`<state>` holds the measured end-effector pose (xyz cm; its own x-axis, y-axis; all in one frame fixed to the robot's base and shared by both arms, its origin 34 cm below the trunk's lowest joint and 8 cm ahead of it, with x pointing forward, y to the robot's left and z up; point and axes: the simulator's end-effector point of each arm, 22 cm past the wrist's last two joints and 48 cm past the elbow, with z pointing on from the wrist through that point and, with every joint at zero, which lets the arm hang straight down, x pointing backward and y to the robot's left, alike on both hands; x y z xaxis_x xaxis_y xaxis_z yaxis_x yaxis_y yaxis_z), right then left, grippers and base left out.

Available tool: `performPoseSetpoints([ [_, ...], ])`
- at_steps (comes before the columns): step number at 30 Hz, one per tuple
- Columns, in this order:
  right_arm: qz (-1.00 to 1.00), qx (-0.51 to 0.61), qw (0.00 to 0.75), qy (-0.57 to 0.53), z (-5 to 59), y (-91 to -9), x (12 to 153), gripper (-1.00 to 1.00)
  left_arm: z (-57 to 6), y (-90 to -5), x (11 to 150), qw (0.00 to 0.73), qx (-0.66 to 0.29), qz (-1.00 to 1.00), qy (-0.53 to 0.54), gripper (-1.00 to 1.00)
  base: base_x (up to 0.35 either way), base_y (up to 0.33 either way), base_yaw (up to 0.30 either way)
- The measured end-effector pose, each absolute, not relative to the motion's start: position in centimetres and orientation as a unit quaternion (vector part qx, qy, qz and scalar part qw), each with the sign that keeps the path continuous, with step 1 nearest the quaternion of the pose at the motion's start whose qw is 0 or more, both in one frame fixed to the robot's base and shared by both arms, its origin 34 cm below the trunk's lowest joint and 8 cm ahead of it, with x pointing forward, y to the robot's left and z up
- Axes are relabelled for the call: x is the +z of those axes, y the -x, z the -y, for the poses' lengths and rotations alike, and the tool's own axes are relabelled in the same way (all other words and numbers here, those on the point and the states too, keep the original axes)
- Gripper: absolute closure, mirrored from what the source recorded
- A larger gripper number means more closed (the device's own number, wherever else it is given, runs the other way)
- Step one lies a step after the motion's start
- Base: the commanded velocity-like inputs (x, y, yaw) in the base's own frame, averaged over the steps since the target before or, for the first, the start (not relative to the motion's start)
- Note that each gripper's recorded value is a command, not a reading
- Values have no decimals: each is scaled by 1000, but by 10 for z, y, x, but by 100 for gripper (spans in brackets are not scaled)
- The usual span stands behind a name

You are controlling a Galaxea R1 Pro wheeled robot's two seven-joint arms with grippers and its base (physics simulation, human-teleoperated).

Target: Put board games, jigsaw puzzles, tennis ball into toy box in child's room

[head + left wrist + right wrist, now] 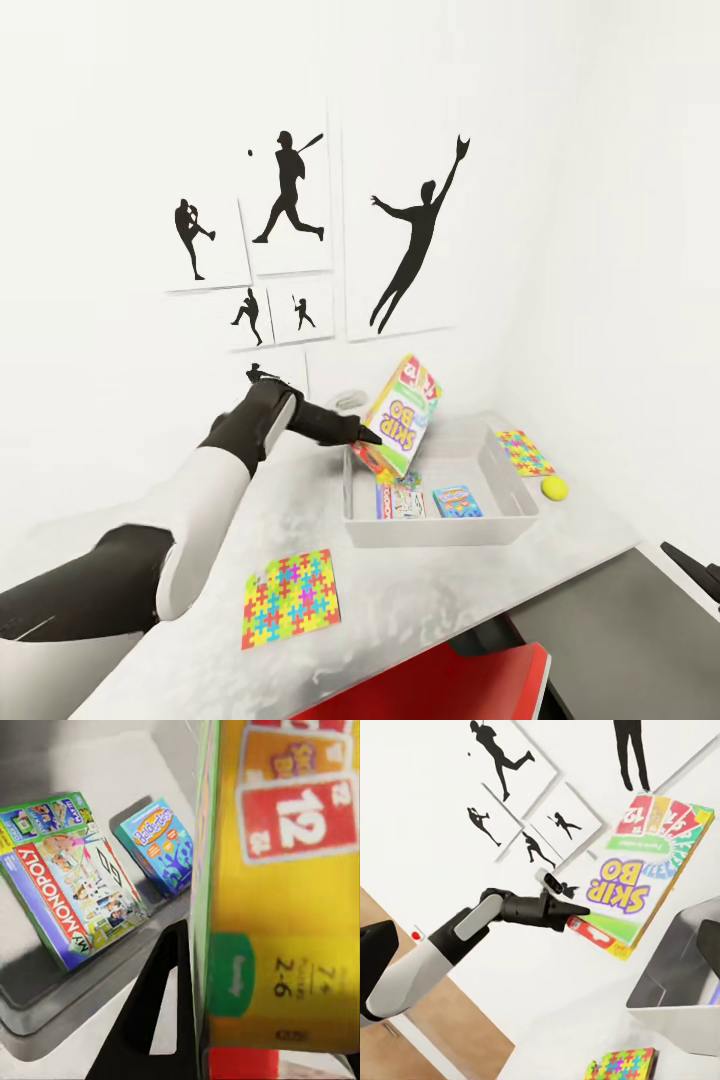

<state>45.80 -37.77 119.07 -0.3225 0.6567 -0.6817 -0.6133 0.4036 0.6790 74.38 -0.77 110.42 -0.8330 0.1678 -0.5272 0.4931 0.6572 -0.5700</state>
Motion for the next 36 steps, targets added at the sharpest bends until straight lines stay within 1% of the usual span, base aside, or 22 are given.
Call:
performPoseSetpoints([
  [3, -603, 546, 582, -18, 378, -458, 1191, -100, 19, -734, 1107, 216, -363, -878, -226, 100, 0, 0, 0],
  [10, -603, 545, 583, -17, 378, -458, 1191, -100, 50, -716, 1145, 243, -416, -823, -300, 100, 0, 0, 0],
  [26, -628, 529, 571, -16, 376, -461, 1177, -100, 26, -723, 1165, 259, -408, -821, -305, 100, 0, 0, 0],
  [32, -628, 528, 571, -15, 376, -461, 1177, -100, 34, -716, 1168, 265, -376, -818, -347, 100, 0, 0, 0],
  [36, -628, 529, 571, -16, 376, -461, 1177, -100, 37, -714, 1172, 270, -371, -813, -358, 100, 0, 0, 0],
])
